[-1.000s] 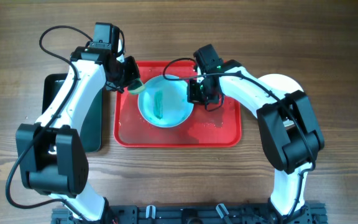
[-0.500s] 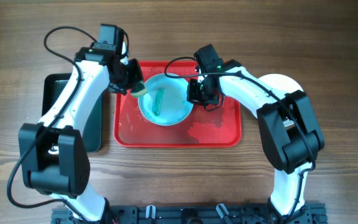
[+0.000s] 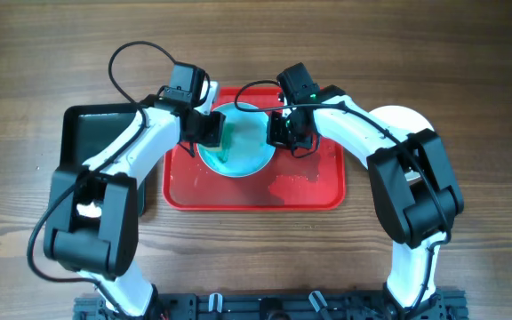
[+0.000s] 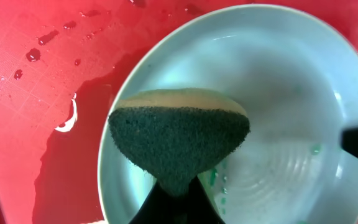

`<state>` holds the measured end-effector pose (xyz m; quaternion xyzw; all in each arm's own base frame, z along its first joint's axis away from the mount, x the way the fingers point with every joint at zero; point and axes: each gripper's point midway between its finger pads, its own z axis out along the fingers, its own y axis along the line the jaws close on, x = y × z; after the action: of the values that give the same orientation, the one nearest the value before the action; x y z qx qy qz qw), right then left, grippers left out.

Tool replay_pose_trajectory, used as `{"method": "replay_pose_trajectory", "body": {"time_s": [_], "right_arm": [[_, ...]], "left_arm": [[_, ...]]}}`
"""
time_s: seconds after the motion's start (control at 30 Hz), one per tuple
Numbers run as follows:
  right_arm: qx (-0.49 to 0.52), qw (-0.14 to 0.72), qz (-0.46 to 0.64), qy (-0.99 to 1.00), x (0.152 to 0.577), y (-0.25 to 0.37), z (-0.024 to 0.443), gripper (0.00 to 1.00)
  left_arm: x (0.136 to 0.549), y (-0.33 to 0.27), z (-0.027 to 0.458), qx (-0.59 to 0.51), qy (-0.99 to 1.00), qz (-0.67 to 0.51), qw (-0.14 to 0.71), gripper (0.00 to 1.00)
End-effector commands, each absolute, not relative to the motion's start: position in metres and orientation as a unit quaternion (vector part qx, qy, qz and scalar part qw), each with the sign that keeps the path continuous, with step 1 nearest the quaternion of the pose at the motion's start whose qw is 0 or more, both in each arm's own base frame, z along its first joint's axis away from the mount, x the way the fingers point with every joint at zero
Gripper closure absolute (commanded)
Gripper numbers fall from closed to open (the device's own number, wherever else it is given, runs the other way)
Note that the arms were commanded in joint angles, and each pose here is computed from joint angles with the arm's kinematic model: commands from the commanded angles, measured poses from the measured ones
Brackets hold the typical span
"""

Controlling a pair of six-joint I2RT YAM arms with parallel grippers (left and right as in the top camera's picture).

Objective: Clean dirty plates on tray and stack at the side
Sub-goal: 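Scrub the last plate with the sponge in the left gripper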

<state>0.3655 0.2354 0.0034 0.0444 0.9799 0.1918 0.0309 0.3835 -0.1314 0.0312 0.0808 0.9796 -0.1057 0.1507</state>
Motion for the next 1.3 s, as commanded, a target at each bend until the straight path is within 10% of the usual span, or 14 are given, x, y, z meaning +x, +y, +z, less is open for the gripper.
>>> {"method": "replay_pose_trajectory", "body": {"time_s": [0.0,0.3,0.7,1.0,1.27], "right_arm": [[0.046,0.022,0.18,0.982,0.362,0.231,-0.008,0.96],[0.045,0.021,0.179,0.983,0.361,0.231,-0.008,0.96],[0.047,0.013,0.181,0.982,0.358,0.231,-0.008,0.96],[-0.027,-0.035,0.257,0.965,0.332,0.252,-0.001,0.96],[-0.035,-0.043,0.274,0.96,0.328,0.257,0.002,0.96]], "left_arm": [[0.371,-0.132,-0.005,0.104,0.986,-0.073,0.111,0.96],[0.334,-0.213,-0.015,0.158,0.978,-0.11,0.085,0.96],[0.397,-0.099,-0.005,-0.143,0.966,0.074,0.204,0.96],[0.287,-0.199,0.0,0.185,0.946,-0.262,-0.041,0.96],[0.387,-0.166,-0.009,-0.013,0.984,-0.112,0.139,0.96]]}}
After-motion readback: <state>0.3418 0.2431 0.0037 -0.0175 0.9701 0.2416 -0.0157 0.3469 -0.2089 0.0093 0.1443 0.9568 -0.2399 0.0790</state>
